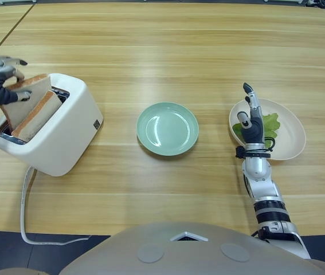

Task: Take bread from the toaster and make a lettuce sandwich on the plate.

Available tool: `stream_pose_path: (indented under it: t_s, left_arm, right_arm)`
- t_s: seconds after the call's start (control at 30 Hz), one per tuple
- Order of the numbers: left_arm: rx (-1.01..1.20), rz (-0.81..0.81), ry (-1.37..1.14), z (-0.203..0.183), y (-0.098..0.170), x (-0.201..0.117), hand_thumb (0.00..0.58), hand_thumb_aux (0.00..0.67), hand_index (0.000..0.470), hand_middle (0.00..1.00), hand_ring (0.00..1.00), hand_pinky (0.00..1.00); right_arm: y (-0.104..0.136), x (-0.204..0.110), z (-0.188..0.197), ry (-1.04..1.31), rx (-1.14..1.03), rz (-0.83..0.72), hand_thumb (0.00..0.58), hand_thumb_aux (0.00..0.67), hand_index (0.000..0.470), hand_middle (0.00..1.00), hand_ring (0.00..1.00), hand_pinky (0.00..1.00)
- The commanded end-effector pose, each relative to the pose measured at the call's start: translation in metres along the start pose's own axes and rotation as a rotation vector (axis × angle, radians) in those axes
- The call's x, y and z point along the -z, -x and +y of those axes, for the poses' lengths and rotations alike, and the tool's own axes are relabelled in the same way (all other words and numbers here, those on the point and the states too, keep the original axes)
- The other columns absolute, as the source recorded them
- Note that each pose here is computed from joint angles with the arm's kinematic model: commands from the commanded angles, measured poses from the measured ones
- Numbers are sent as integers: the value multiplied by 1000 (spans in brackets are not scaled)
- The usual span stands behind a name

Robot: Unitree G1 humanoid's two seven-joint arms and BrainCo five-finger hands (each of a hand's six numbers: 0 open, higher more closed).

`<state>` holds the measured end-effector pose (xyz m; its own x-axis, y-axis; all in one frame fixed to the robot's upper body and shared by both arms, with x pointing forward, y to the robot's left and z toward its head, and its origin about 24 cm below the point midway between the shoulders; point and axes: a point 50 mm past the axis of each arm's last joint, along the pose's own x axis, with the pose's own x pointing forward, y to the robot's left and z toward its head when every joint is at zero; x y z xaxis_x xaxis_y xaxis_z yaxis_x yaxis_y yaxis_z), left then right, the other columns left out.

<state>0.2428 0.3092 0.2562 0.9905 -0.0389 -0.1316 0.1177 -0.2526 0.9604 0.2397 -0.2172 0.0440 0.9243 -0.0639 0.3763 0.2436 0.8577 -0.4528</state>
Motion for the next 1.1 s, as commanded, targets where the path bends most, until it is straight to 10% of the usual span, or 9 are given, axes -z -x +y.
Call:
stream_pose_path:
  t_s: [0.03,0.43,0.9,1.1]
  left_arm:
    - [-208,1,-4,44,3,1,580,670,470,0,0,0]
    - [-550,-363,226,115,-21,-60,580,670,470,0,0,0]
    - [127,-863,768,-48,-89,-226,580,670,470,0,0,0]
    - [270,-874,796,-94,-89,-249,580,670,470,0,0,0]
  right_arm:
    - [-3,-1,7,-2,-19,5,0,0,0,0,0,0]
    - [-20,-19,21,-34,-25,-61,0,0,0,0,0,0]
    - [-47,-115,-69,231,74,-294,0,0,0,0,0,0]
    - [-52,-98,-68,628,-93,-275,0,0,0,0,0,0]
